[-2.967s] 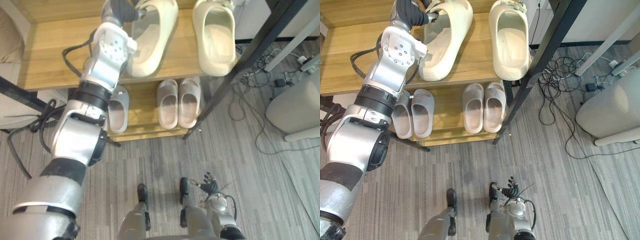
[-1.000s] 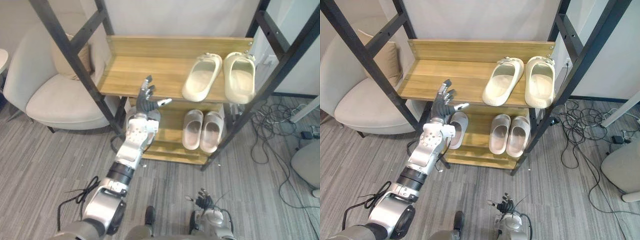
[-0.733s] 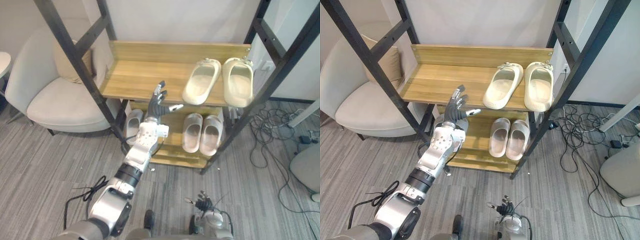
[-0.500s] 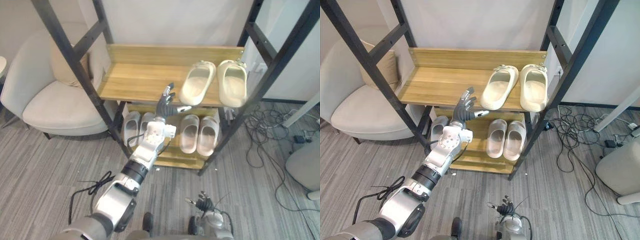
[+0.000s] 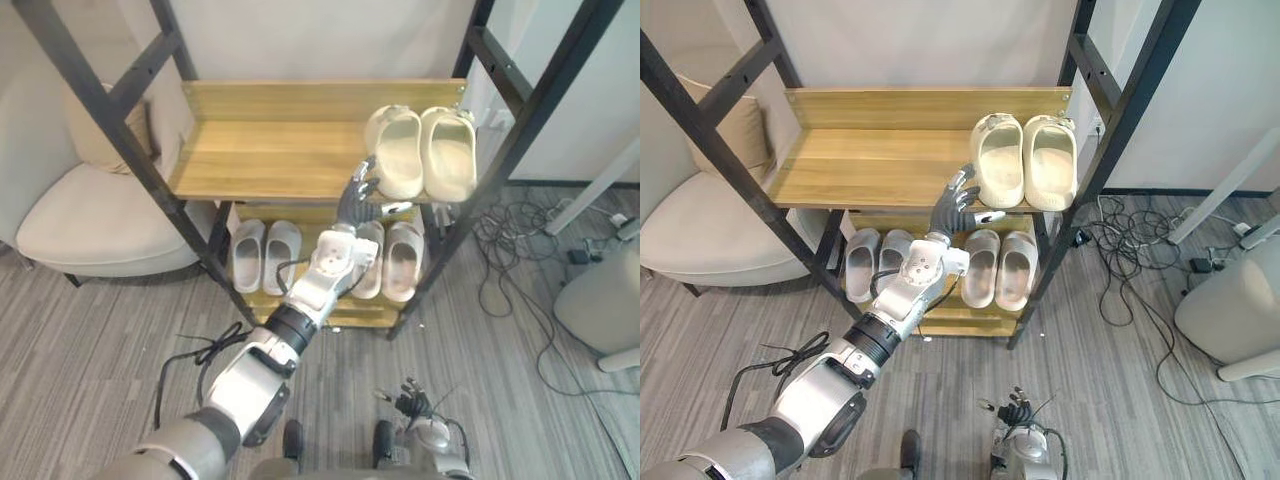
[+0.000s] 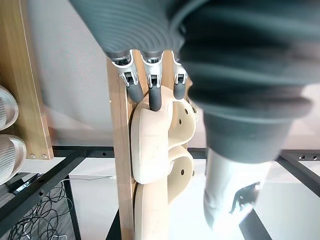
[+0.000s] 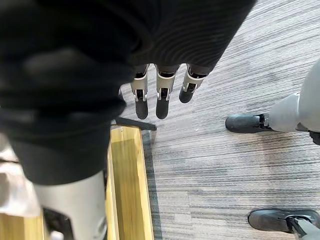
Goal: Organize the slippers on the shoe rack
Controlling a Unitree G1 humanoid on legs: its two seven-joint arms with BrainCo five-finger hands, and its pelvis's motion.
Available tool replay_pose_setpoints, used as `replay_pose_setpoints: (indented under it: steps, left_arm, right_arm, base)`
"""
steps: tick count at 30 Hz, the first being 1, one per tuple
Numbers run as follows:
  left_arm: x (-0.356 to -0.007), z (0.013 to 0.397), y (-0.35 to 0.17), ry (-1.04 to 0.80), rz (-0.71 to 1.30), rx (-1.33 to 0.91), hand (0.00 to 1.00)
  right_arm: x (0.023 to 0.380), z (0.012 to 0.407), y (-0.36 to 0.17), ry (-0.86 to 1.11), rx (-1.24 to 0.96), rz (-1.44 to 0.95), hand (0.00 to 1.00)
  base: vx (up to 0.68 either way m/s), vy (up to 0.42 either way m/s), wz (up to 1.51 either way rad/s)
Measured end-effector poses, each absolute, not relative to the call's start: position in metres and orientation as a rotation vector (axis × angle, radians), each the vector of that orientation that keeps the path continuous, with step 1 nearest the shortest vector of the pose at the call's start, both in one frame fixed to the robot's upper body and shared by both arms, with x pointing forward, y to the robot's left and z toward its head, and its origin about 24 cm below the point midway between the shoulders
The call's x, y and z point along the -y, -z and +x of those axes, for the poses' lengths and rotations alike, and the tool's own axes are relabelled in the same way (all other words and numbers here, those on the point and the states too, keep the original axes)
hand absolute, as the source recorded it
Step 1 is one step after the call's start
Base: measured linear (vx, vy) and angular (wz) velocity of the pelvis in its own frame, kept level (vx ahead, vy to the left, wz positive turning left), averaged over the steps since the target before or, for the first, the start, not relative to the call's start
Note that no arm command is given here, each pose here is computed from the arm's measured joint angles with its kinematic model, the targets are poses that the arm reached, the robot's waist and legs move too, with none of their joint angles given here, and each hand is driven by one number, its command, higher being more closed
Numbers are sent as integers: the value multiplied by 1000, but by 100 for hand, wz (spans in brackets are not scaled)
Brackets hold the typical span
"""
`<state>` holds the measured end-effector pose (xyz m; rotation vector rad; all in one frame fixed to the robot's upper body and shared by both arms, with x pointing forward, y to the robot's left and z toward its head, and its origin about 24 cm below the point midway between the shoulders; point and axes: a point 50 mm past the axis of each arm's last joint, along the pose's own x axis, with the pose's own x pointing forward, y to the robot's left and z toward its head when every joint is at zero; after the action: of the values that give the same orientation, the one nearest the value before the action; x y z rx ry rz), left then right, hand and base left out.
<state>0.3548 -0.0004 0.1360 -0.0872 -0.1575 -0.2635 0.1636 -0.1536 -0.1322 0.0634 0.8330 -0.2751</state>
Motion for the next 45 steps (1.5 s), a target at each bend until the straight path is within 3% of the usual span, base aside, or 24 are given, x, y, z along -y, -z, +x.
replay_pose_setpoints:
  steps: [11, 19, 23, 28, 32, 39, 45]
  left_arm:
    - [-29, 373, -153, 188, -83, 174, 0]
    - [-57, 376, -194, 172, -76, 337, 0]
    - [-80, 361, -221, 151, -107, 494, 0]
    - [-91, 306, -222, 226, -235, 671, 0]
    - [-93, 269, -192, 301, -323, 635, 0]
    - [-77, 224, -105, 380, -445, 285, 0]
    - [-94, 189, 29, 237, -386, -297, 0]
  right_arm:
    - [145, 163, 132, 270, -834, 82, 0]
    - [141, 163, 133, 241, -835, 78, 0]
    - [131, 164, 132, 174, -830, 58, 0]
    - [123, 166, 130, 110, -823, 41, 0]
    - [119, 170, 127, 80, -798, 34, 0]
    - [113, 169, 127, 17, -800, -17, 0]
    - [110, 158, 134, -32, -847, -36, 0]
  base:
    - [-18, 44, -7]
    - [49, 51, 15]
    - [40, 37, 38]
    - [26, 12, 55]
    - [41, -20, 44]
    - [44, -28, 31]
    - [8, -42, 18]
